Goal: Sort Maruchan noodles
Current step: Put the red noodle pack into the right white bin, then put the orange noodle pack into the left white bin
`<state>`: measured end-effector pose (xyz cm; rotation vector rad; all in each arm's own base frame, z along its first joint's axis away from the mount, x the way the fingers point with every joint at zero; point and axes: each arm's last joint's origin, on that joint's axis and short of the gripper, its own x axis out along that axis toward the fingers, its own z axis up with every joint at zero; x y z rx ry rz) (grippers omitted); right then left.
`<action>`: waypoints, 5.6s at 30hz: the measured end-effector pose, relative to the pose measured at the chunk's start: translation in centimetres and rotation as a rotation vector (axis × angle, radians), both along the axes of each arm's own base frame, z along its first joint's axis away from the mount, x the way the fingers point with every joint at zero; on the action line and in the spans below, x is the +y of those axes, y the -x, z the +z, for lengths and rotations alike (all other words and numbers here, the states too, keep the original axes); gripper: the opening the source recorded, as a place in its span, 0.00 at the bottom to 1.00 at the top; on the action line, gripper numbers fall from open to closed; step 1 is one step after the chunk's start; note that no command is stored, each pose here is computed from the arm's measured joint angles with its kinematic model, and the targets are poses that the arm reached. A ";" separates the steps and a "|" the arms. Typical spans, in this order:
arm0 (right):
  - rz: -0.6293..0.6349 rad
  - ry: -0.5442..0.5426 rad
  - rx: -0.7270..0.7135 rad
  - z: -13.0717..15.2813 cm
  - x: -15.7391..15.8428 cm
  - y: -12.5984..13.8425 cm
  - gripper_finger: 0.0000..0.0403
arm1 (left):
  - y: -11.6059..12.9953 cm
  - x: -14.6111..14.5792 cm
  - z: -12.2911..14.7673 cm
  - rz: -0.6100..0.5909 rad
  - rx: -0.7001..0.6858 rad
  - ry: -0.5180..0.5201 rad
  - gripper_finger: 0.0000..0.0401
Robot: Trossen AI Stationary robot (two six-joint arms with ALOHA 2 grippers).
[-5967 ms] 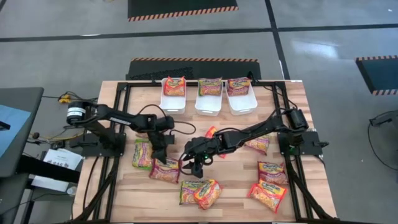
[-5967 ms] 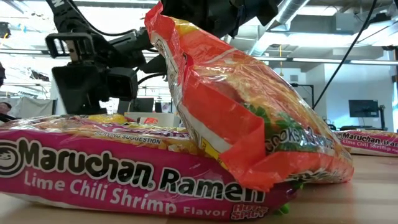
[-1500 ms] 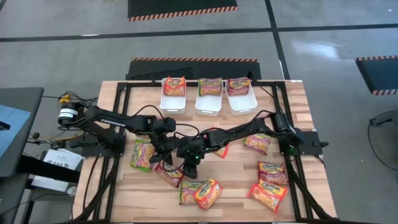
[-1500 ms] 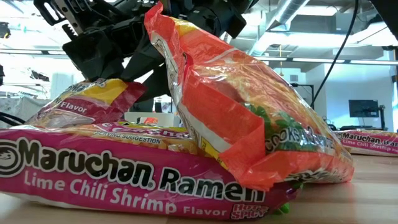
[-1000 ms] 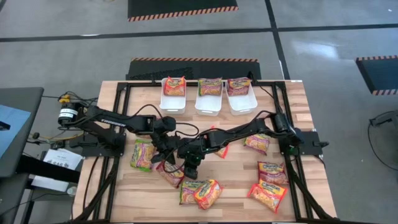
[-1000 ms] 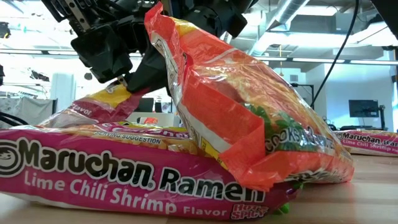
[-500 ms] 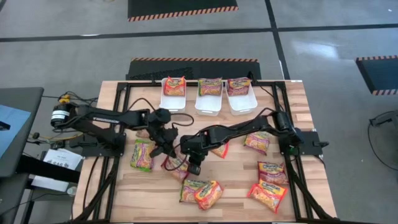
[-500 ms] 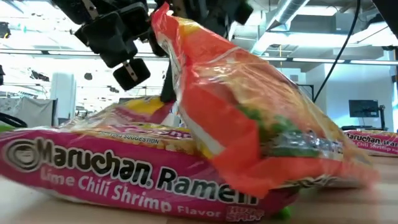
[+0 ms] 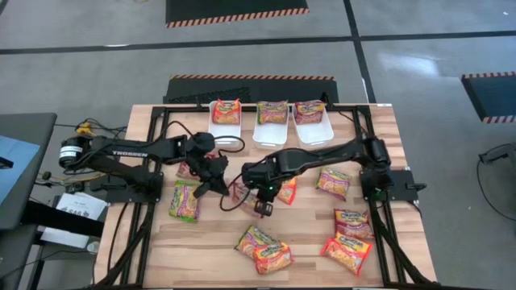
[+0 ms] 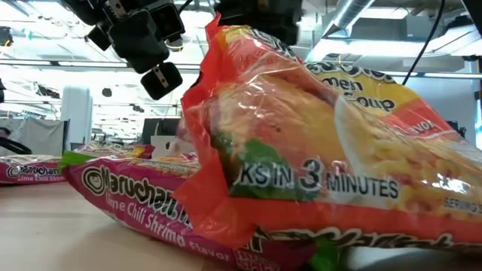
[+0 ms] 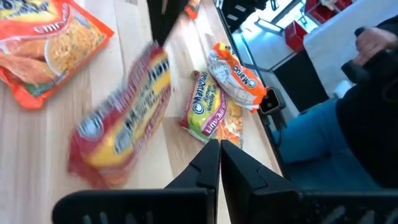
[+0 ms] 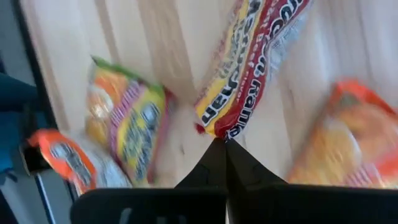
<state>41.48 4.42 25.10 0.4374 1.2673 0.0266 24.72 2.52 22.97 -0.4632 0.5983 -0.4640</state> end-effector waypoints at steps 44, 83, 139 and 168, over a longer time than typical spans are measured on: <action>-0.083 0.449 0.123 11.7 -12.6 13.7 0.01 | 0.0 2.7 -0.1 0.264 0.000 -0.154 0.00; -0.015 0.389 0.314 2.8 -31.7 16.7 0.11 | 1.4 8.2 0.3 0.672 0.011 -0.182 0.00; -0.019 0.001 0.024 11.4 -18.7 14.1 0.52 | 4.3 6.9 9.1 0.521 0.120 -0.106 0.00; 0.202 -0.155 -0.253 11.1 5.8 8.1 0.52 | 3.4 -0.6 8.3 0.143 0.173 -0.163 0.00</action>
